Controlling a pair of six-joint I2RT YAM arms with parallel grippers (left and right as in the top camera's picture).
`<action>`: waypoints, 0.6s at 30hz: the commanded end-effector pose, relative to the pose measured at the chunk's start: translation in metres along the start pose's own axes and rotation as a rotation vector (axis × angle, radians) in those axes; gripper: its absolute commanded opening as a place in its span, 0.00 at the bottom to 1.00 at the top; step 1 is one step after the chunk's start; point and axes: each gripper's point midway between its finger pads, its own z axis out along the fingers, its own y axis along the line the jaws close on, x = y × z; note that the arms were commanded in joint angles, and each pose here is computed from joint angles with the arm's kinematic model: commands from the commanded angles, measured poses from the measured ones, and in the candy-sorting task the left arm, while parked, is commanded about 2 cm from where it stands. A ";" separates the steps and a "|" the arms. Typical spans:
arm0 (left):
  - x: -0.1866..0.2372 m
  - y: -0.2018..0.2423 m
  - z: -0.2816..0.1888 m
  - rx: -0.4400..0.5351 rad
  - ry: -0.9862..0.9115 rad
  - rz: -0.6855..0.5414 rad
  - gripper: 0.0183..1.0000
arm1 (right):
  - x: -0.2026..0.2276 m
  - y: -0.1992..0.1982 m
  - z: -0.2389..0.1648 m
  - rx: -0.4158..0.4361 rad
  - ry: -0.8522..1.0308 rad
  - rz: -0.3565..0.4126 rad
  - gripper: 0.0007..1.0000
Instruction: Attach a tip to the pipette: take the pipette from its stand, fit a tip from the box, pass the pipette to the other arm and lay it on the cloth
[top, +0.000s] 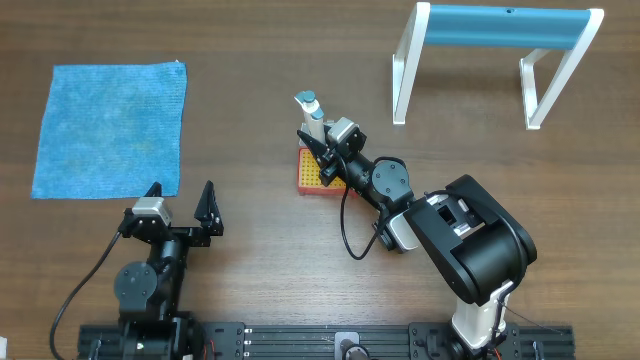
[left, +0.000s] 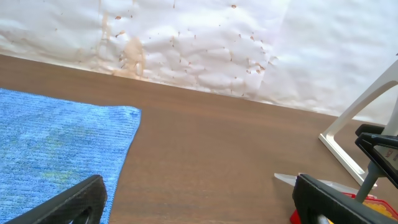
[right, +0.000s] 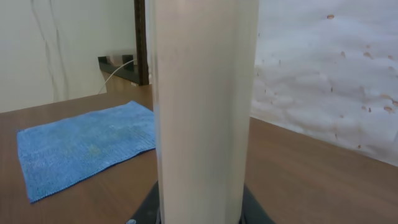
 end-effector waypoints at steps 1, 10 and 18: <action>0.002 0.000 0.000 0.001 0.004 0.001 0.96 | 0.022 -0.001 -0.004 -0.004 0.070 0.014 0.08; 0.002 0.000 0.000 0.001 0.004 0.002 0.96 | -0.058 -0.003 0.009 -0.008 -0.112 -0.043 0.08; 0.002 0.000 0.000 0.001 0.004 0.002 0.97 | -0.107 0.003 0.001 -0.013 -0.160 -0.058 0.08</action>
